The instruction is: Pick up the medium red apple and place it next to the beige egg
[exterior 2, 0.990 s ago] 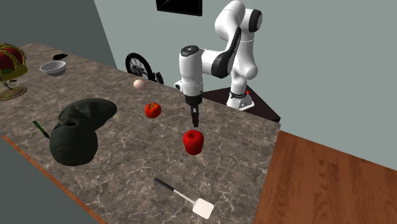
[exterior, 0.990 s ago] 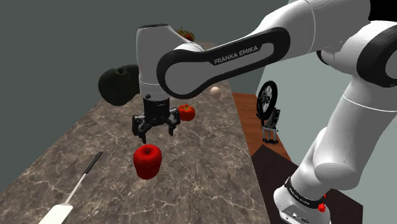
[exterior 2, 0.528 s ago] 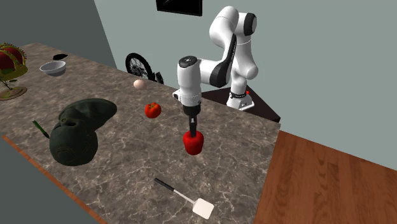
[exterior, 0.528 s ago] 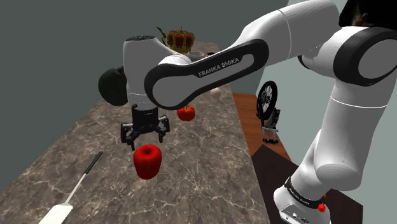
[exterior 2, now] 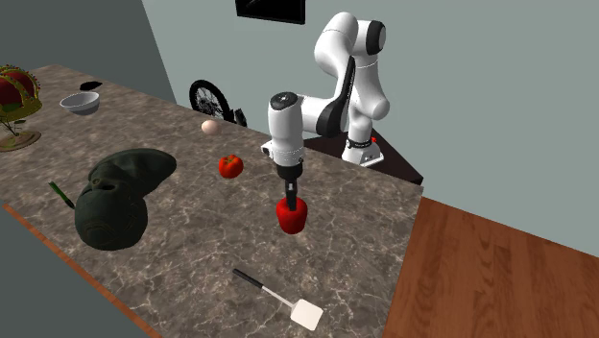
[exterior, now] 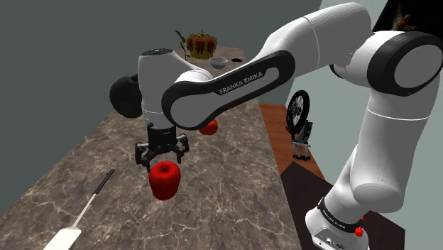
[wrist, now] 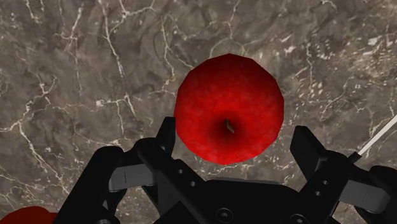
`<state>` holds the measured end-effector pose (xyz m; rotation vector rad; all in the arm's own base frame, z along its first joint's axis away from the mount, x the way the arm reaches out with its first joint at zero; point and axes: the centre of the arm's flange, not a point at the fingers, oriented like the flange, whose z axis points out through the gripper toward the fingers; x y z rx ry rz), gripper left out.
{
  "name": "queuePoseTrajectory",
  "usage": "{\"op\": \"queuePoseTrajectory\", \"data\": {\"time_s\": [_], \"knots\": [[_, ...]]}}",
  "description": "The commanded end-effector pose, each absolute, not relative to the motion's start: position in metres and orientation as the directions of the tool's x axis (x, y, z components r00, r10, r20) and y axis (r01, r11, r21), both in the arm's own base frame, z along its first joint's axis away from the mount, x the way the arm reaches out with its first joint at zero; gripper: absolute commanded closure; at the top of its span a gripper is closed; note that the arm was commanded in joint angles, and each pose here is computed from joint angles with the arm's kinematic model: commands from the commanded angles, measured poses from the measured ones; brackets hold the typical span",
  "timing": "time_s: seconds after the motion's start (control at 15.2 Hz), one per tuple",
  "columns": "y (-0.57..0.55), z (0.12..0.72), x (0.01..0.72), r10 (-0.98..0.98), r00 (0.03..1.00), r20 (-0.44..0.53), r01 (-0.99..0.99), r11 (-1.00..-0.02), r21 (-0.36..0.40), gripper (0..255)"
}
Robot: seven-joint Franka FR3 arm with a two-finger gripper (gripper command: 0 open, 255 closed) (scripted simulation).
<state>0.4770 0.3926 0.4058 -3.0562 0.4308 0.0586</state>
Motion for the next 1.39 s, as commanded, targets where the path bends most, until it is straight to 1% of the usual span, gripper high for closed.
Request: {"op": "queuePoseTrajectory", "data": {"time_s": [0.0,0.07,0.13,0.73,1.32], "knots": [[0.393,0.406,0.477,-0.275,0.960,-0.045,-0.277,-0.960,-0.049,0],[0.393,0.406,0.477,-0.275,0.960,-0.045,-0.277,-0.960,-0.049,0],[0.393,0.406,0.477,-0.275,0.960,-0.045,-0.277,-0.960,-0.049,255],[0.393,0.406,0.477,-0.275,0.960,-0.045,-0.277,-0.960,-0.049,255],[0.393,0.453,0.477,-0.275,0.960,-0.045,-0.277,-0.960,-0.049,255]]}}
